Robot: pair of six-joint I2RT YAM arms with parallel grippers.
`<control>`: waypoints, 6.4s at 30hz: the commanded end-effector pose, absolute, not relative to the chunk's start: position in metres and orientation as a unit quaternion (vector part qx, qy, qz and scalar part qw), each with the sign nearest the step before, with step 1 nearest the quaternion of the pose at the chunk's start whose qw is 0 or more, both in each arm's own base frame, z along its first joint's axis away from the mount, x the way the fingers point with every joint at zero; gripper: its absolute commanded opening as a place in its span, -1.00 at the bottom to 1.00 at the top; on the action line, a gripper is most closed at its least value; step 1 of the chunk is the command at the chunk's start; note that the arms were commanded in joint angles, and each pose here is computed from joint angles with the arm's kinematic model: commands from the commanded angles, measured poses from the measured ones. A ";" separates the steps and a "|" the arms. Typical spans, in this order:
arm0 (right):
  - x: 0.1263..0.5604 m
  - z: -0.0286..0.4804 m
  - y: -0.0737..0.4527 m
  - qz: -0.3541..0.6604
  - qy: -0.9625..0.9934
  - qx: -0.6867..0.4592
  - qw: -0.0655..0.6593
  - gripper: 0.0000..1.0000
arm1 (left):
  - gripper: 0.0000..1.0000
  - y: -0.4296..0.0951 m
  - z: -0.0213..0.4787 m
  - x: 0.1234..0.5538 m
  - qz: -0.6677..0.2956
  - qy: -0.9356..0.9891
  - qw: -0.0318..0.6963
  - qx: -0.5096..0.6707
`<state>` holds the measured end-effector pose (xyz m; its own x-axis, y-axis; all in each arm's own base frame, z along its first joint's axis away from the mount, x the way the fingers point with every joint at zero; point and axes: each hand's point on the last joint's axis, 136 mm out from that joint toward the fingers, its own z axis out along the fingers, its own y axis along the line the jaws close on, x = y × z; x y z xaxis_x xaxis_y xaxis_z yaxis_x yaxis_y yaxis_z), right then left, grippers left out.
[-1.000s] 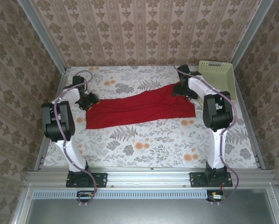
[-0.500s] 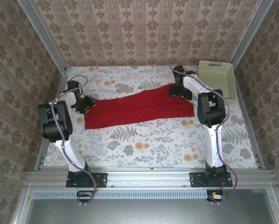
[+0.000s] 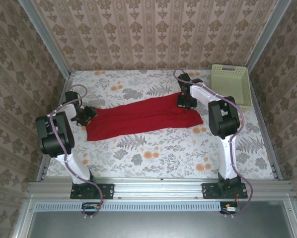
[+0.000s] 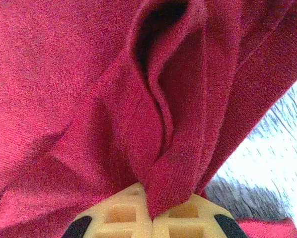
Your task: Fold the inside-out t-shirt
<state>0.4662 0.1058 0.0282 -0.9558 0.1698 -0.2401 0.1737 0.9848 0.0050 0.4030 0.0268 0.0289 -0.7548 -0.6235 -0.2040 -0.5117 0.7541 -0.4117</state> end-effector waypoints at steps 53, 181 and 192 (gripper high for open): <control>0.369 0.179 0.405 0.054 0.959 -0.122 0.251 -1.00 | -0.39 -0.074 -0.004 0.298 -0.209 0.935 0.150 -0.243; 0.378 0.033 0.319 0.136 0.967 -0.109 0.184 0.21 | -0.82 -0.019 0.067 0.377 -0.125 0.943 0.217 -0.220; 0.387 0.031 0.306 0.096 0.972 -0.097 0.192 -0.80 | -1.00 -0.017 0.089 0.390 -0.159 0.929 0.246 -0.225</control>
<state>0.3882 0.3195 0.0241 -0.9115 -0.1592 -0.3792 -0.2501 0.9465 0.2039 0.3754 -0.0194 0.0639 -0.8079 -0.4828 -0.3378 -0.3651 0.8601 -0.3561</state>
